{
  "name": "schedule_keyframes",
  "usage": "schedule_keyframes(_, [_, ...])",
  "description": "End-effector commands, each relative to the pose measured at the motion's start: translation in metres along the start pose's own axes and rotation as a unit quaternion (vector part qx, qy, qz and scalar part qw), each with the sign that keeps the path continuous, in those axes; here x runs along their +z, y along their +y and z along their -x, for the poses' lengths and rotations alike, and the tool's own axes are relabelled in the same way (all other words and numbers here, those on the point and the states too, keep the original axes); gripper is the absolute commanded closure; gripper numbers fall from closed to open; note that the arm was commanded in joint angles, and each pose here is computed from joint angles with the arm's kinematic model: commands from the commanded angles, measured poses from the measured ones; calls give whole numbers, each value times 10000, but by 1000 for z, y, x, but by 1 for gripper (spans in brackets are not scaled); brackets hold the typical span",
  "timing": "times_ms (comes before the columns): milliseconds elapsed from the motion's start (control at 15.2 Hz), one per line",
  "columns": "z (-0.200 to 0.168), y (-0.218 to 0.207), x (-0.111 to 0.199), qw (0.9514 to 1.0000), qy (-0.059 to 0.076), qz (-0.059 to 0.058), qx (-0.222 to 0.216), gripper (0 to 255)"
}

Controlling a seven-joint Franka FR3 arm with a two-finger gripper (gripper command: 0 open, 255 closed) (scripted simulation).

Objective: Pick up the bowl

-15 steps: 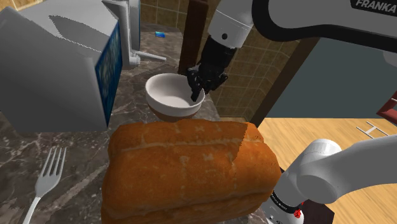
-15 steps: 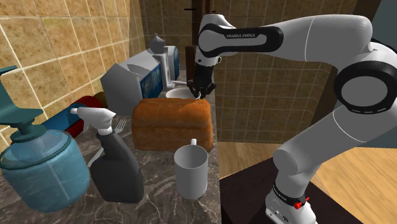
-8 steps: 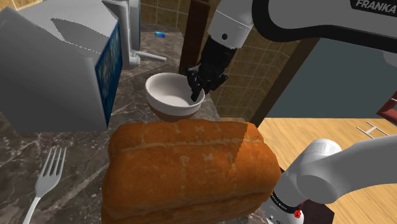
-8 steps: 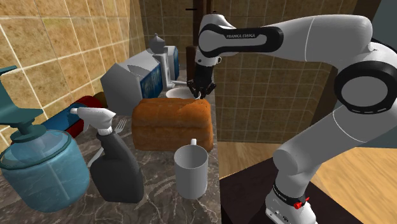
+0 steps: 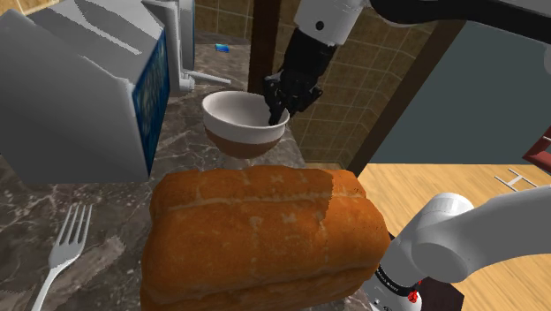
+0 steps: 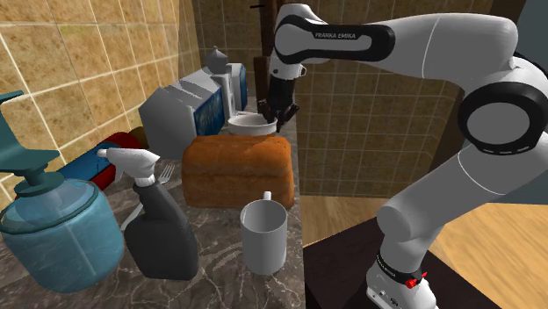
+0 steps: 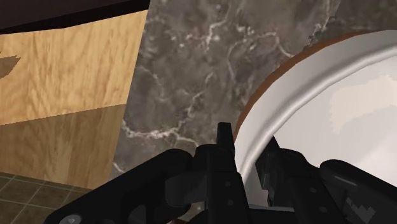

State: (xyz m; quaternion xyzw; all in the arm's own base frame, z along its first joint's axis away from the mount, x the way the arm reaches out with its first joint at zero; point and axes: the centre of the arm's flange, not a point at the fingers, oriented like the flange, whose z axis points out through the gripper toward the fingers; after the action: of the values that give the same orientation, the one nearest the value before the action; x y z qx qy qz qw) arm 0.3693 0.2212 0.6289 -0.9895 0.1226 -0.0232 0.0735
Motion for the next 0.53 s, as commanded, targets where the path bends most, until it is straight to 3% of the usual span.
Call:
schedule_keyframes(0, [0,-2,-12,10000,12,-10,-9,255])
schedule_keyframes(462, [-1,-6,-44,10000,12,-10,-9,255])
